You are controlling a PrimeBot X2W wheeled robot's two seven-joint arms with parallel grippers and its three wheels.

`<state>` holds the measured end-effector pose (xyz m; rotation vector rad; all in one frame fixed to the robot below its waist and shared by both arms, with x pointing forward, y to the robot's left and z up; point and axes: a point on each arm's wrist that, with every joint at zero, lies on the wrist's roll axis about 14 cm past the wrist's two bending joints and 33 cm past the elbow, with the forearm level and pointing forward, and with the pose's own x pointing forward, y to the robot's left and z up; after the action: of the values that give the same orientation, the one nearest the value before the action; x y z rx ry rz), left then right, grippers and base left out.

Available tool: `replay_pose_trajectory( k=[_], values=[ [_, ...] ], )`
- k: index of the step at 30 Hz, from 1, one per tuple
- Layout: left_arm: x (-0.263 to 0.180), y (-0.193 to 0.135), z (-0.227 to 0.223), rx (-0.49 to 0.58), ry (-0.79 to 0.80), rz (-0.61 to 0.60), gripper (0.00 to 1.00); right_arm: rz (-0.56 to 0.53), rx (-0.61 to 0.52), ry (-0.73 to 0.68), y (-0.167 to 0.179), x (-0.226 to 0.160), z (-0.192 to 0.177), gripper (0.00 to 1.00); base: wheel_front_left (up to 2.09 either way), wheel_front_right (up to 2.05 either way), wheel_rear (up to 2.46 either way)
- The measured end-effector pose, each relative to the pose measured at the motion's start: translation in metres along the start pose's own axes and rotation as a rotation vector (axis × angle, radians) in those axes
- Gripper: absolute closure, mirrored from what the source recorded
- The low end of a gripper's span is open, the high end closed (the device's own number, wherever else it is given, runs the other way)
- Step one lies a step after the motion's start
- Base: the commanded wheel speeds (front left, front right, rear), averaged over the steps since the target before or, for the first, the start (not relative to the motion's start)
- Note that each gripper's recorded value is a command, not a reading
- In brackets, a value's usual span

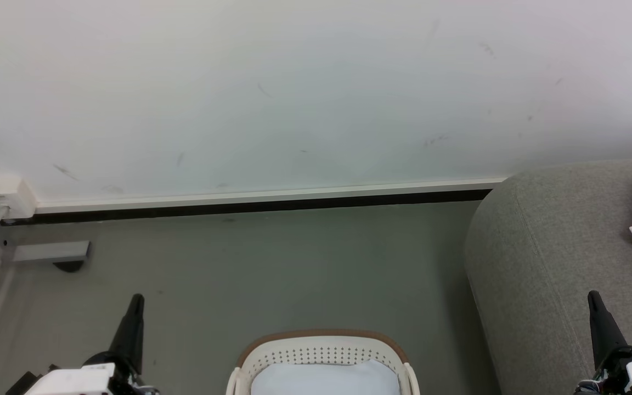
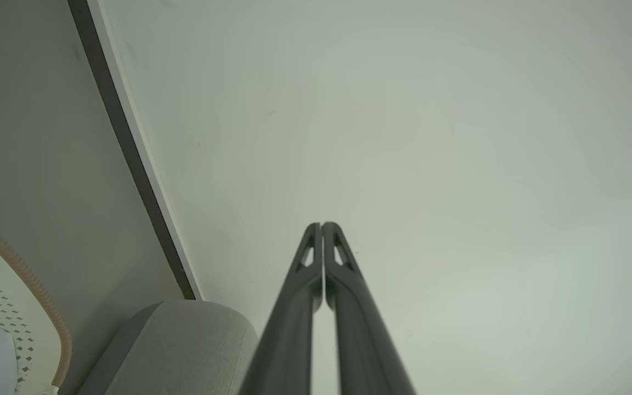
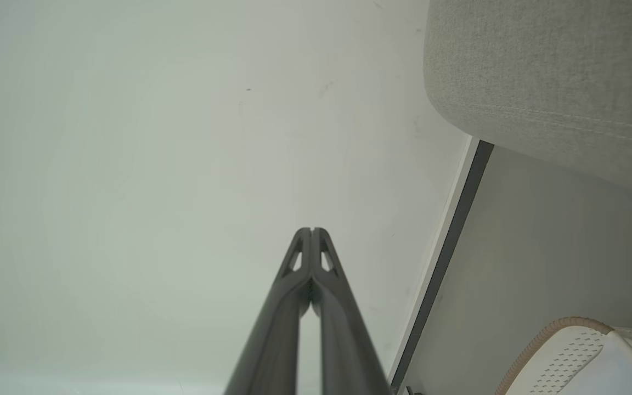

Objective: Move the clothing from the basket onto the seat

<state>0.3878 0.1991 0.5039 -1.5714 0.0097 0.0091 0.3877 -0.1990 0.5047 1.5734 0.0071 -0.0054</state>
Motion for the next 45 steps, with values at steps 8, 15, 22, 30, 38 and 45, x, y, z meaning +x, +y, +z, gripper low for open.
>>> replay_pose_trajectory(
  k=[8, 15, 22, 30, 38, 45],
  values=[
    [0.0, -0.0001, -0.0001, 0.0, 0.0, 0.0, 1.0, 0.0, 0.002, 0.0, 0.0001, 0.0, 0.0001, 1.0, 0.0, 0.0, 0.0],
    [0.0001, -0.0001, -0.0002, 0.0, 0.001, 0.0, 1.0, 0.0, 0.002, 0.0, 0.0001, -0.0001, 0.0002, 1.0, 0.0, 0.0, 0.0],
    [0.0001, -0.0002, -0.0001, 0.0, 0.0, 0.0, 1.0, 0.001, 0.004, -0.002, 0.0001, -0.0001, 0.0005, 1.0, 0.0, 0.0, 0.0],
    [0.0001, -0.0002, -0.0002, 0.0, 0.001, 0.0, 1.0, 0.001, 0.004, -0.002, 0.0001, -0.0001, 0.0008, 1.0, 0.0, 0.0, 0.0],
    [0.0001, -0.0002, -0.0002, 0.0, 0.001, -0.001, 1.0, 0.001, 0.002, -0.002, 0.0001, -0.0001, 0.0008, 1.0, 0.0, 0.0, 0.0],
    [0.0001, -0.0002, -0.0001, 0.0, 0.001, -0.001, 1.0, 0.001, 0.002, -0.003, 0.0001, -0.0002, 0.0012, 1.0, 0.0, 0.0, 0.0]
  ],
)
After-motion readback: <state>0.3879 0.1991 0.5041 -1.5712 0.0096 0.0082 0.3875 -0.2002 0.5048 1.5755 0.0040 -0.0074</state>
